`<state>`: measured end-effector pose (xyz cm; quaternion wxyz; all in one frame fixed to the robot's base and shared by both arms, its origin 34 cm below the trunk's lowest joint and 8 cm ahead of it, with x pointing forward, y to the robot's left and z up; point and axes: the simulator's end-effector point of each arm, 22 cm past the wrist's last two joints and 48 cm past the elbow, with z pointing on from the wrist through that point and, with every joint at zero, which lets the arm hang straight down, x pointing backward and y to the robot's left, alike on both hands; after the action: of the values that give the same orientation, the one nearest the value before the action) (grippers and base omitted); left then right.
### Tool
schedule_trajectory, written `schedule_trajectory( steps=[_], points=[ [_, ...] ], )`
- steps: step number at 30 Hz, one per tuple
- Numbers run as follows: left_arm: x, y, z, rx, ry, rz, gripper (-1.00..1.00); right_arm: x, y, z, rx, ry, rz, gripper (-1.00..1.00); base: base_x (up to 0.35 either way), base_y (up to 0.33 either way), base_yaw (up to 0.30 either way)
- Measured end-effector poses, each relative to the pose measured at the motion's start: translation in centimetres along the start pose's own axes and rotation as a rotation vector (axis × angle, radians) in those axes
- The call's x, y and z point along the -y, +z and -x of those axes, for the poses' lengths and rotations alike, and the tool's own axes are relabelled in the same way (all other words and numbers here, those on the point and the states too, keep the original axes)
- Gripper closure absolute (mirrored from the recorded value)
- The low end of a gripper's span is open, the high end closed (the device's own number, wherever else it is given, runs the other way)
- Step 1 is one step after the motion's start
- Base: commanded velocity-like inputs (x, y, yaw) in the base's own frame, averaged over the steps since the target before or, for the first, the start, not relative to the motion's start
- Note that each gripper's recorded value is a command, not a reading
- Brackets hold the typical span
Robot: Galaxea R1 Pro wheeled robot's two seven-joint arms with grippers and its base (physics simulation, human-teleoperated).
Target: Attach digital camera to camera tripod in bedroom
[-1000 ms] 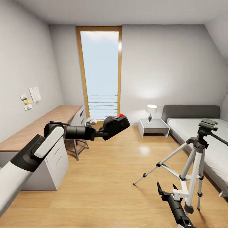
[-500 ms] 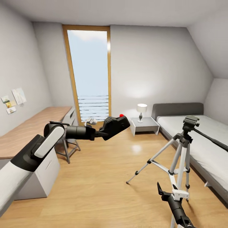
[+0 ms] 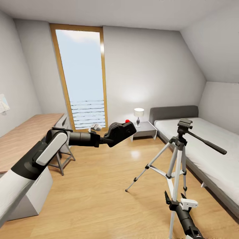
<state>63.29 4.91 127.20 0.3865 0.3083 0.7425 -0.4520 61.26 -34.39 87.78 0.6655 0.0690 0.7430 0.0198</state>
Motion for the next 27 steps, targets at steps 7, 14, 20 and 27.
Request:
schedule_trajectory(
  steps=[7, 14, 20, 27],
  points=[
    [0.0, 0.0, 0.0, 0.0, 0.0, 0.0, 1.0, 0.01, 0.0, 0.0, 0.0, 0.0, -0.001, -1.0, 0.0, 0.0, -0.204],
    [-0.01, 0.0, 0.0, 0.0, 0.0, 0.0, 1.0, 0.01, -0.01, -0.01, 0.0, 0.0, -0.001, -1.0, 0.0, 0.0, -0.203],
    [-0.01, 0.0, 0.0, 0.0, 0.0, 0.0, 1.0, -0.07, 0.0, -0.02, 0.0, 0.001, 0.0, -1.0, 0.0, 0.0, -0.203],
    [-0.01, 0.0, 0.0, 0.0, 0.0, 0.0, 1.0, -0.07, 0.0, -0.03, 0.0, 0.001, 0.0, -1.0, 0.0, 0.0, -0.193]
  ],
)
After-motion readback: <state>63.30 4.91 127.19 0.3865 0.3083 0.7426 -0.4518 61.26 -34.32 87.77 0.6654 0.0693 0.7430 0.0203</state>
